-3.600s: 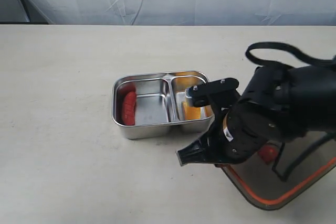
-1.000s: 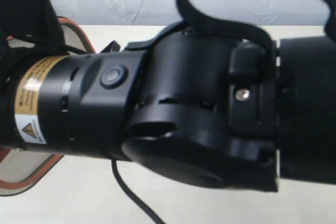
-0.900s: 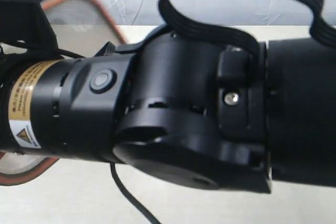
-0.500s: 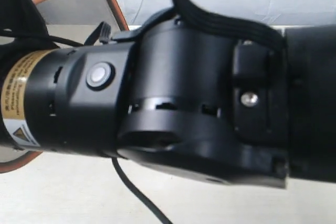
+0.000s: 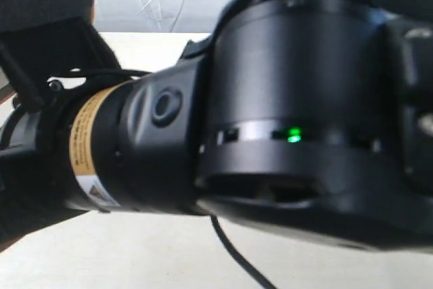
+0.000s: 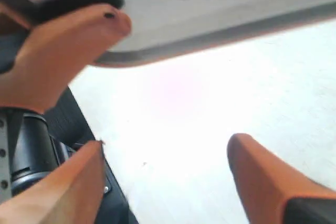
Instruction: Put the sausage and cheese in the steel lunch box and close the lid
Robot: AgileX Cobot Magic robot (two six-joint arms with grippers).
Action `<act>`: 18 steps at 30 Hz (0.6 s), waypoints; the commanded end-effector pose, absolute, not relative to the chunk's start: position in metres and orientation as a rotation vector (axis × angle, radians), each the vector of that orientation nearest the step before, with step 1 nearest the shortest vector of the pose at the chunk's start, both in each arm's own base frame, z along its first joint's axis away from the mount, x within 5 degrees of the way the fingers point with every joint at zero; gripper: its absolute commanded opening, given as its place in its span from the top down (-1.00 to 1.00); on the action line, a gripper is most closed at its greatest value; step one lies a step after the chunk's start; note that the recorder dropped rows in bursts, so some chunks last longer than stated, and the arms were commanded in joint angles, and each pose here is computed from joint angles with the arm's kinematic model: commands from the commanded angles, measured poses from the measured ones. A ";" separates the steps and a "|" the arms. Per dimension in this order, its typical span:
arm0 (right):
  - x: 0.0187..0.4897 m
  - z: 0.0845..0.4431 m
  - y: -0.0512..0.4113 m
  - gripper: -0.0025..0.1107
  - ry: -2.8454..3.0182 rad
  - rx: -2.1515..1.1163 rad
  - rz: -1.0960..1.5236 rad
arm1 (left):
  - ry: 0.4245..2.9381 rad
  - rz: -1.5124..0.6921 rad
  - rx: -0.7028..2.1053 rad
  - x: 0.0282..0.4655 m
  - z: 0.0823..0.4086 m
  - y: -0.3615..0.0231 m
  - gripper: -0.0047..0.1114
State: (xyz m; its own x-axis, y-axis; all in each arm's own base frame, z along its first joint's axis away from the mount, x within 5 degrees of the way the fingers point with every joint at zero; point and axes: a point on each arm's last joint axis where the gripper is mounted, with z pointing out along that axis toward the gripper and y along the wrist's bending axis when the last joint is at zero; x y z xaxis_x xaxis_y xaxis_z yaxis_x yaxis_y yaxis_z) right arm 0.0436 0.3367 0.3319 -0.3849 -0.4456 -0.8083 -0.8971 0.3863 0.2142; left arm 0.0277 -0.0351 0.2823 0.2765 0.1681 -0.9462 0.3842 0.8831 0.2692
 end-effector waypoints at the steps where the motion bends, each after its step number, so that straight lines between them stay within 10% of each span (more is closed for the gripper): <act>1: 0.046 0.347 0.317 -0.17 2.004 -1.128 0.831 | 1.281 -0.027 0.543 0.027 0.286 -0.031 0.91; 18: 0.175 0.340 0.233 -0.17 2.310 -0.621 0.674 | 1.253 0.485 1.066 0.015 0.293 -0.018 0.92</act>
State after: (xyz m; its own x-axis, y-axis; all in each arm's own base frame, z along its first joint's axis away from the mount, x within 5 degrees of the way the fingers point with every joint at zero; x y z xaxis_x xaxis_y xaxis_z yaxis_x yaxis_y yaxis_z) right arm 0.1559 0.2407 0.3425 -0.6472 -0.2953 -0.7028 -0.6041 0.7611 0.2364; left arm 0.0167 -0.0233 0.2899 0.3206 0.7669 -0.5559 0.2648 0.4909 0.8300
